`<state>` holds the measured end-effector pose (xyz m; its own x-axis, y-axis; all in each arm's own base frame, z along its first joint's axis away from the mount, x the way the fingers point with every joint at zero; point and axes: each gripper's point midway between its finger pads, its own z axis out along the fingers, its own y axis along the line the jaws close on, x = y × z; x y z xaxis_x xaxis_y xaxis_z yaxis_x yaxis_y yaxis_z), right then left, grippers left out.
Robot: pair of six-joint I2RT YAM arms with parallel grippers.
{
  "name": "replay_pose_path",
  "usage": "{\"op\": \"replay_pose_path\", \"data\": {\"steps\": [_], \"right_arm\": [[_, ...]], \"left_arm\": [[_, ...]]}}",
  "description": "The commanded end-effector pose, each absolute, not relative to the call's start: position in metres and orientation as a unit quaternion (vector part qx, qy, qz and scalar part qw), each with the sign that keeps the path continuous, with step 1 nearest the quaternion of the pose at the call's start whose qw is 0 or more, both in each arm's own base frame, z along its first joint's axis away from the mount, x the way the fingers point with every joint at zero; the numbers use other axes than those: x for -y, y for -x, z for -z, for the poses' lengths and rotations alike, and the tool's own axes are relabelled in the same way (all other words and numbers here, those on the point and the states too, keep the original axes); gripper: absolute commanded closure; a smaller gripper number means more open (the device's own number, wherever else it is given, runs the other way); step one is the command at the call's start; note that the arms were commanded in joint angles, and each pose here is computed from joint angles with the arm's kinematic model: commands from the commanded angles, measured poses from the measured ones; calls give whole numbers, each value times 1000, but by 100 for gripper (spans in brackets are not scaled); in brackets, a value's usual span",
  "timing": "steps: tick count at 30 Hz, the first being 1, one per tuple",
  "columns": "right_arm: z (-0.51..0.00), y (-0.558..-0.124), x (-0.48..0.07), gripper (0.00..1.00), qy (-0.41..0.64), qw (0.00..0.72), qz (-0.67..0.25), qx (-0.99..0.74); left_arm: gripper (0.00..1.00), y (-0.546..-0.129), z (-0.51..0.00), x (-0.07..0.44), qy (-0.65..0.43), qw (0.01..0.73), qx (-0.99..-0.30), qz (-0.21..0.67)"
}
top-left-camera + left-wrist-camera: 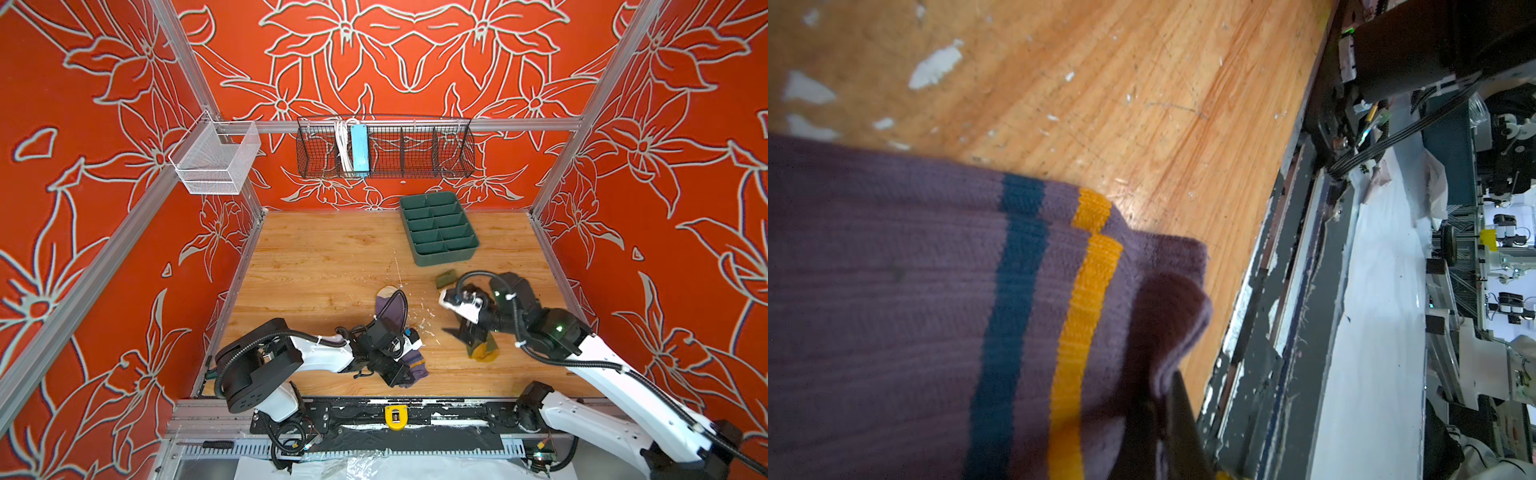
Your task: Roll the socks
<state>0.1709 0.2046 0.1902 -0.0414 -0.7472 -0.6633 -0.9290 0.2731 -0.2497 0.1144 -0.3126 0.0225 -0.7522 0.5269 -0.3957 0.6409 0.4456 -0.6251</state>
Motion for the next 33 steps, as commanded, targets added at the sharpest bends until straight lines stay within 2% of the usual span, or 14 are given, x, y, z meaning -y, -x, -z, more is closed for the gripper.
{"op": "replay_pose_path", "data": {"steps": [1,5,8,14,17,30,33], "right_arm": [[-147,-133,-185,9,685,285,-70,-667],[-124,-112,-202,13,724,266,-48,-634],[-102,-102,-216,20,741,246,-38,-624],[-84,-116,-260,22,739,308,-19,-598],[-72,-123,-272,26,746,315,-1,-586],[-33,-117,-266,35,759,285,7,-586],[-31,-112,-261,40,764,278,4,-582]], "left_arm": [[100,-99,27,272,-317,13,-895,314],[100,-99,29,270,-317,12,-896,312],[100,-97,30,269,-316,9,-895,314],[100,-98,32,267,-319,7,-896,308],[100,-97,32,268,-324,2,-895,307],[100,-97,29,263,-333,8,-894,301],[100,-98,29,262,-333,11,-895,297]]}}
